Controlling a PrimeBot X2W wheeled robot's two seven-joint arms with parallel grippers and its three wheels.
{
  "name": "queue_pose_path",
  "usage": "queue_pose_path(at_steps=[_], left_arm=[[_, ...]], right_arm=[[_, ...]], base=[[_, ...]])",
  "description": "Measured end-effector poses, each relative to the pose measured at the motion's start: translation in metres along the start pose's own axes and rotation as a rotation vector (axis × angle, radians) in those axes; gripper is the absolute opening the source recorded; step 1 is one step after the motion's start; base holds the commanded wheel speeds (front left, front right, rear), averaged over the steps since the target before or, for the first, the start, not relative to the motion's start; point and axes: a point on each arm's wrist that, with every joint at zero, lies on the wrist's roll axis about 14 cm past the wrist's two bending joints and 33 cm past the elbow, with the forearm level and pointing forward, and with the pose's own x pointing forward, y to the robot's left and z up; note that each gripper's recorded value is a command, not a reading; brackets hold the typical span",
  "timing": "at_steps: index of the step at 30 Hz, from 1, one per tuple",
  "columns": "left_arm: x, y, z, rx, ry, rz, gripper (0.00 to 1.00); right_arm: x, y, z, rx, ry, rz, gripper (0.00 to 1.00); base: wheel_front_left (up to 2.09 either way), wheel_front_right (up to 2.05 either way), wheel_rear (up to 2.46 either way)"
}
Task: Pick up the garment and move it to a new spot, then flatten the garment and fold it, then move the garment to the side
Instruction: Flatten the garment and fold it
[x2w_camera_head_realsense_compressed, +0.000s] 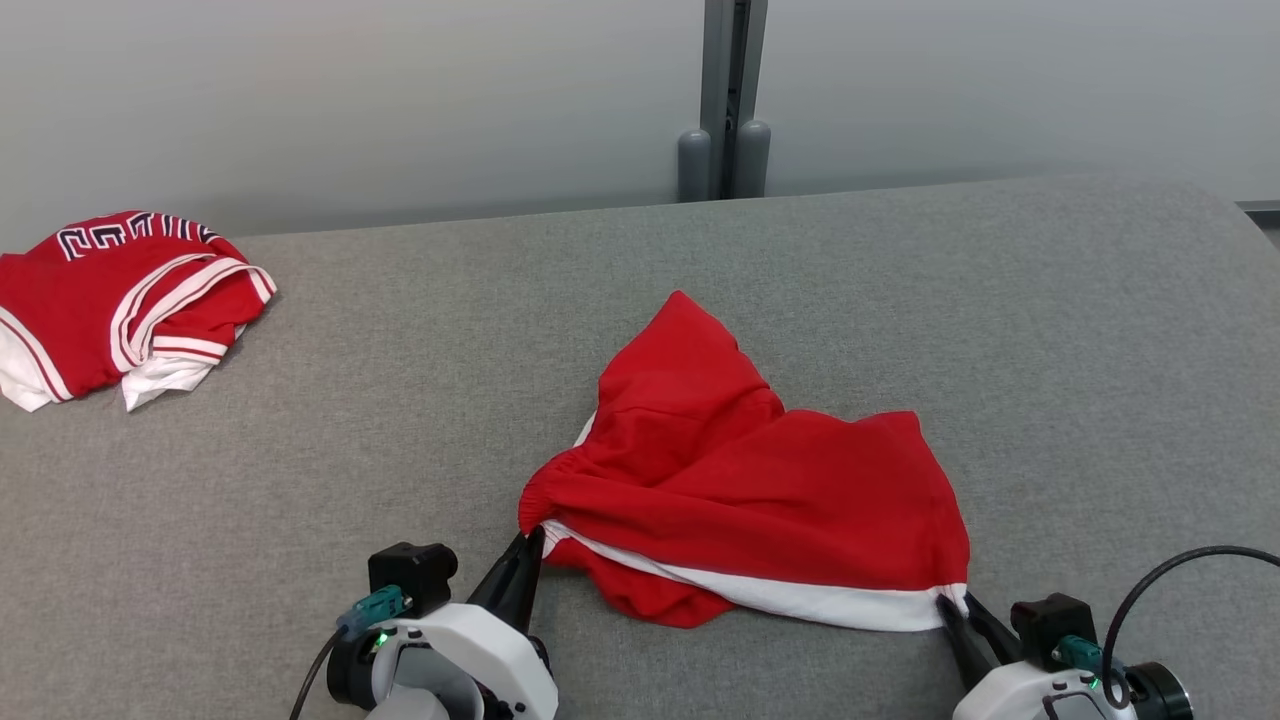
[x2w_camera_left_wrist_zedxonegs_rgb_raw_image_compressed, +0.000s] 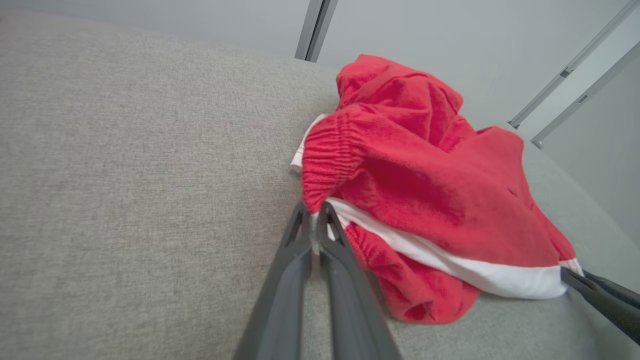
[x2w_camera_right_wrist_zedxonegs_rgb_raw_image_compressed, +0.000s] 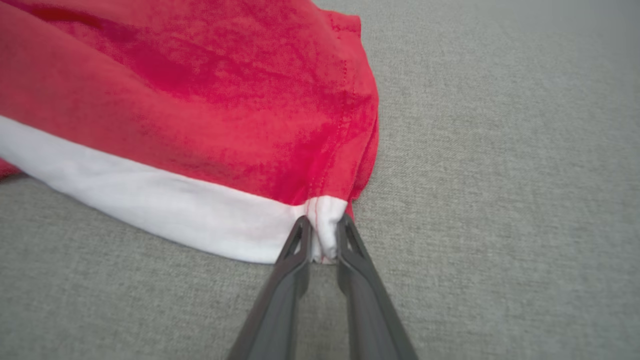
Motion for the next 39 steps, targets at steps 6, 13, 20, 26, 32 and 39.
queue_pose_path(at_steps=[6, 13, 20, 26, 32, 39], left_arm=[[0.0, 0.0, 0.009, -0.007, -0.029, -0.001, 0.0], [0.001, -0.015, 0.042, -0.028, -0.134, -0.05, 0.0], [-0.009, -0.048, 0.088, -0.028, -0.275, -0.151, 0.0], [-0.024, -0.069, 0.132, 0.005, -0.353, -0.247, 0.0], [-0.044, -0.09, 0.181, 0.116, -0.402, -0.338, 0.0], [-0.06, -0.106, 0.224, 0.246, -0.412, -0.4, 0.0]], right_arm=[[0.003, -0.002, 0.017, 0.013, -0.053, -0.006, 0.0], [0.001, -0.003, 0.076, 0.055, -0.248, -0.008, 0.0], [-0.027, -0.015, 0.152, 0.064, -0.487, -0.01, 0.0], [-0.061, -0.026, 0.208, 0.056, -0.644, -0.015, 0.0], [-0.097, -0.035, 0.26, 0.075, -0.793, -0.019, 0.0], [-0.126, -0.05, 0.306, 0.04, -0.912, -0.051, 0.0]], base=[[0.0, 0.0, 0.0], [0.0, 0.0, 0.0], [0.0, 0.0, 0.0], [0.0, 0.0, 0.0], [0.0, 0.0, 0.0], [0.0, 0.0, 0.0]])
